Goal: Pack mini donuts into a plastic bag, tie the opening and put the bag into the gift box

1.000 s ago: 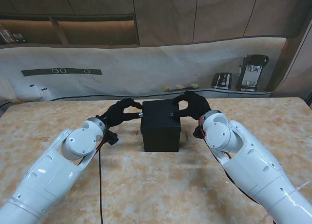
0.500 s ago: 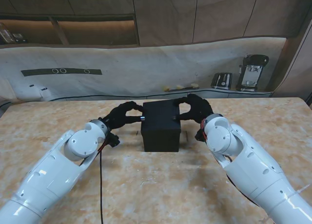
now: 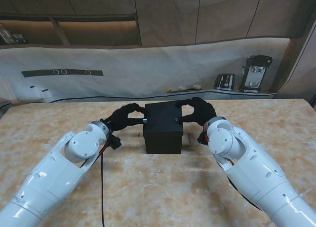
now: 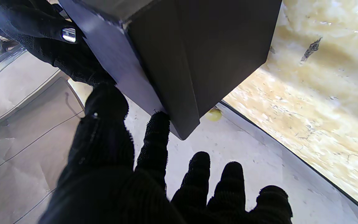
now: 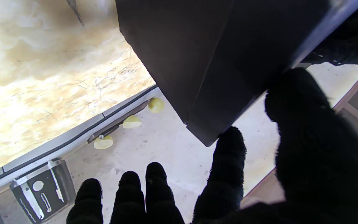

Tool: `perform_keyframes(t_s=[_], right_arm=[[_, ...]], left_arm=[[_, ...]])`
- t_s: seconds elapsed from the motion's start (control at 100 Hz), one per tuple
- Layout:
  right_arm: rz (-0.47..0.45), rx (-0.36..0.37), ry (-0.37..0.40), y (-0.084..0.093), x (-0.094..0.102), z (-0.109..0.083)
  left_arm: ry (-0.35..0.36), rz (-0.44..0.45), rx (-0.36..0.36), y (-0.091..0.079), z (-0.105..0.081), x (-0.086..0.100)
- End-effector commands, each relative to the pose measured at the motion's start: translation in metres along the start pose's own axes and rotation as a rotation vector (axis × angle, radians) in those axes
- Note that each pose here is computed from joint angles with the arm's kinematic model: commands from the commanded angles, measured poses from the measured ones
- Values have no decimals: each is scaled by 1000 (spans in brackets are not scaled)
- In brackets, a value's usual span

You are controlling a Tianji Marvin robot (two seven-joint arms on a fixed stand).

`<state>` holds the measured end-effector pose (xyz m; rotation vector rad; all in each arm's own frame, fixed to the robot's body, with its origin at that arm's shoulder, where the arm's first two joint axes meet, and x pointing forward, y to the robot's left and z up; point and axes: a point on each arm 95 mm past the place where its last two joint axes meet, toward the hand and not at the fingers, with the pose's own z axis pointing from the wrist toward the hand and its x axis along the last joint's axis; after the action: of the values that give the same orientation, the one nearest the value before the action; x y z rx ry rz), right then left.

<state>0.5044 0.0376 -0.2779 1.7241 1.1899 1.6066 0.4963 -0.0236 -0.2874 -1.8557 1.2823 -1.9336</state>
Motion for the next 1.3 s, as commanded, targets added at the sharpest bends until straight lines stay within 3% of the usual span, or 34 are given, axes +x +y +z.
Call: perform_keyframes(t_s=[0.0,0.37,1.29], right_arm=[[-2,71,-65,-28,-20,-5],[13,90,-100,-40,-23,-7],[29,56,-60,-28,-13,-21]], left_arm=[[-1,0,-20,4,0,1],[-15,1,-32,8,-2,-3],[4,23,5,1,-10,2]])
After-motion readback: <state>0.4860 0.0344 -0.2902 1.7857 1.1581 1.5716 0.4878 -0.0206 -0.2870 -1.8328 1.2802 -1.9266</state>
